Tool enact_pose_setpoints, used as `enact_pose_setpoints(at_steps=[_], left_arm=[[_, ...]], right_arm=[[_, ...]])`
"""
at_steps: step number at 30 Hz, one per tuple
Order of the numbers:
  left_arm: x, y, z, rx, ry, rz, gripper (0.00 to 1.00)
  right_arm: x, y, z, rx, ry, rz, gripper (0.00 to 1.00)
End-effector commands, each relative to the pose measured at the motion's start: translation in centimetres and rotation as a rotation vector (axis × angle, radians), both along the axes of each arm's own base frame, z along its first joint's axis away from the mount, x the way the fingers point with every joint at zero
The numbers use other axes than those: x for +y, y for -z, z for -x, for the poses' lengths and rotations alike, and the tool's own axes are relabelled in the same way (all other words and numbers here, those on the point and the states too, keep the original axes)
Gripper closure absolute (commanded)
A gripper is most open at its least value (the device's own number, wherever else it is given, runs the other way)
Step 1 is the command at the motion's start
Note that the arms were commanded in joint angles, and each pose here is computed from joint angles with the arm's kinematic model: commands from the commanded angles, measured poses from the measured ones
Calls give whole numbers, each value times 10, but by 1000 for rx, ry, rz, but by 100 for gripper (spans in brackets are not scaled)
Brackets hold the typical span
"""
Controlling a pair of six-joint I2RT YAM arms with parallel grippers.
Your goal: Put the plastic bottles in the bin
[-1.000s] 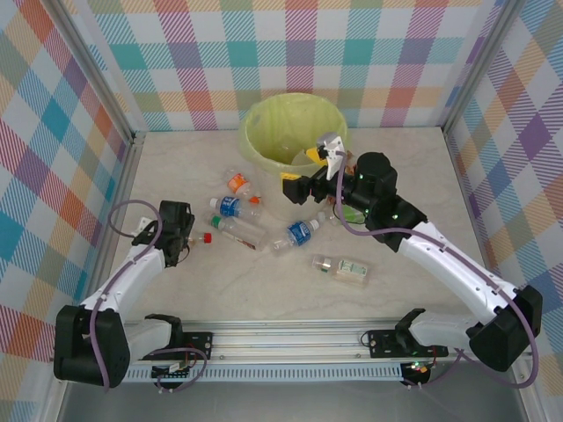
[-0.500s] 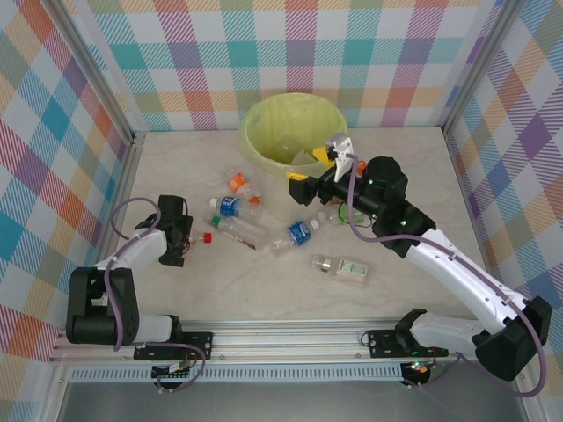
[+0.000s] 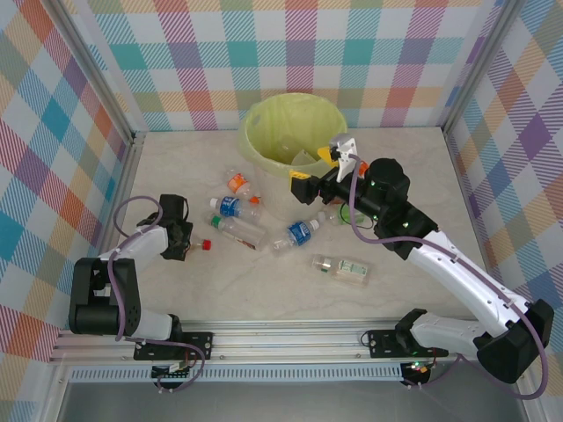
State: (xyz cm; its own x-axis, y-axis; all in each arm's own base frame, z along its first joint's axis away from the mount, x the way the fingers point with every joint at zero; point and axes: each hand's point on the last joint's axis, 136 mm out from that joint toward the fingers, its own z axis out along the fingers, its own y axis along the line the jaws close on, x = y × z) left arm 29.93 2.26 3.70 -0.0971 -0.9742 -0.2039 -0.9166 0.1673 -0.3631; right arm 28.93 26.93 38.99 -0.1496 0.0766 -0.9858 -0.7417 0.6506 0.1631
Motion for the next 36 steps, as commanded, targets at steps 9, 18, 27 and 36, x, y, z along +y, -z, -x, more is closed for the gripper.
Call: enact_pose_setpoints(at_steps=[9, 18, 27, 36], left_arm=[[-18, -40, -44, -222, 296, -30, 42], [-26, -106, -62, -374, 452, -114, 45], [-64, -236, -91, -815, 603, -151, 47], [-149, -388, -84, -1285, 934, -240, 47]], right_arm=[[-6, -5, 2, -7, 21, -28, 0], [-6, 8, -8, 23, 60, -20, 0], [-13, 18, -30, 103, 177, -62, 0], [-14, 25, -29, 163, 183, -101, 0]])
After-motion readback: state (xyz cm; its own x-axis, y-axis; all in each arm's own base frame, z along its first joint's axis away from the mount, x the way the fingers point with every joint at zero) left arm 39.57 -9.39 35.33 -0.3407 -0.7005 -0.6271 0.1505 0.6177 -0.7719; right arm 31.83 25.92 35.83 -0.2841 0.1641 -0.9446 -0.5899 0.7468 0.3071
